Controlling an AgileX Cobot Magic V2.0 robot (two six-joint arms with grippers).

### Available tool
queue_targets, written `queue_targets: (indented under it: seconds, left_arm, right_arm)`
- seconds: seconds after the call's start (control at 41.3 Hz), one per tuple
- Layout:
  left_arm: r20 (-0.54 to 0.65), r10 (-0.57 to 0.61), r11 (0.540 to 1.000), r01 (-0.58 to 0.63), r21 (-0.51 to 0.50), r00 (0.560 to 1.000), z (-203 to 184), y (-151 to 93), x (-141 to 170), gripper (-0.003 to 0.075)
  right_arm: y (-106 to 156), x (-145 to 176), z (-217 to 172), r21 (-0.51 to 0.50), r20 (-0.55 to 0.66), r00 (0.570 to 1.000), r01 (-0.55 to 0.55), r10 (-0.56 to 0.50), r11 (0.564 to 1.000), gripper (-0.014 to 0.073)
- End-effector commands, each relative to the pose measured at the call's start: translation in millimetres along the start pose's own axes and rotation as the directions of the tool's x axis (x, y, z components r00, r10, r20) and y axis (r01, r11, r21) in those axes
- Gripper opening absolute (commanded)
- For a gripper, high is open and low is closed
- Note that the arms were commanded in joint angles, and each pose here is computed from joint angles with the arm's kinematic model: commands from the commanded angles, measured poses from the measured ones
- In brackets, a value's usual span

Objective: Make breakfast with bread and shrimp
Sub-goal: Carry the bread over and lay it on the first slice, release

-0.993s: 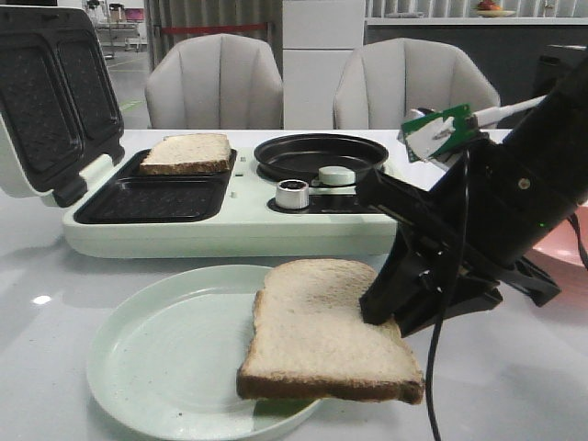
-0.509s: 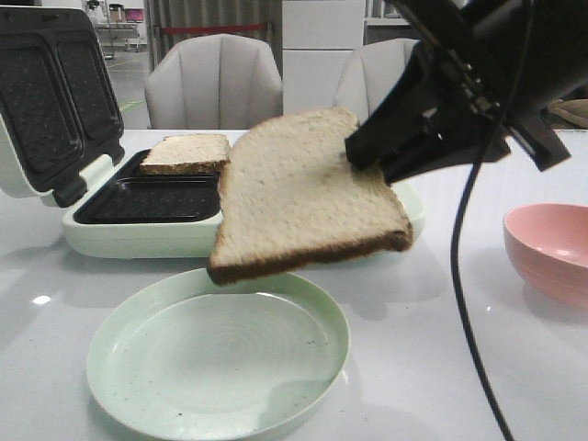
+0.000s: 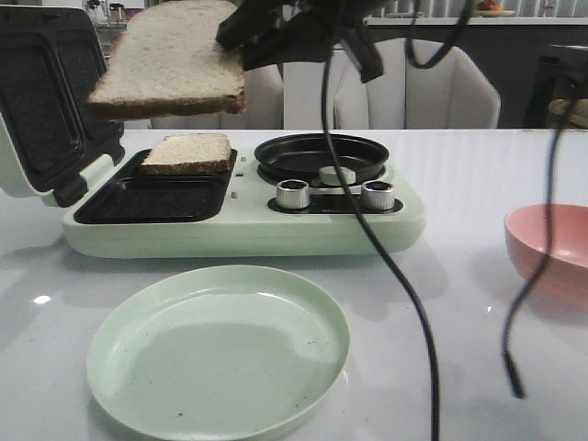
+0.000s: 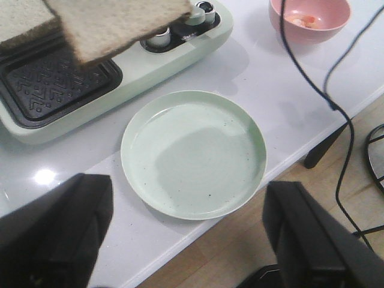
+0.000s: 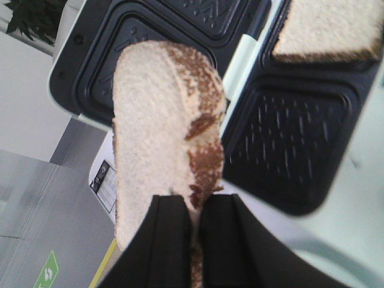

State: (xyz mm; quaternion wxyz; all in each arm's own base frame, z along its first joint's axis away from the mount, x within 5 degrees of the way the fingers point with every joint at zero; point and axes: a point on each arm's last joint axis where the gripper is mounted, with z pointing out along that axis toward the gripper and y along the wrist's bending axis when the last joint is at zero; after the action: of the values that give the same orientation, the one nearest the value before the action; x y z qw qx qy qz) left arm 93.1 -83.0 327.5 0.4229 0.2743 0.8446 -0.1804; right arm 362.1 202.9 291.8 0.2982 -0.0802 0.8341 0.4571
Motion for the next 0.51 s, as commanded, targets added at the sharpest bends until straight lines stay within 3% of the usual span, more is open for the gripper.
queue_targets:
  seconds: [0.0,0.315,0.363,0.484]
  left_arm:
    - [0.096,0.011,1.000,-0.012,0.010,0.995,-4.8,-1.8,-13.8,0.0570]
    - [0.097,0.017,1.000,-0.017,0.005,0.995,-4.8,-1.4,-13.9,0.0570]
    - [0.097,0.017,1.000,-0.017,0.005,0.995,-4.8,-1.4,-13.9,0.0570]
    - [0.097,0.017,1.000,-0.017,0.005,0.995,-4.8,-1.4,-13.9,0.0570]
  right_arm:
    - [15.5,-24.7,6.9,-0.085,0.053,0.998,0.023,-0.019,0.996,0.0007]
    - [-22.1,-34.6,61.2,-0.094,0.009,1.000,-0.002,0.003,0.996,0.0021]
    - [-24.9,-33.9,63.9,-0.092,0.005,1.000,-0.006,0.006,0.996,0.0065]
    - [-29.9,-33.6,67.3,-0.072,0.016,1.000,-0.013,0.014,0.997,0.0341]
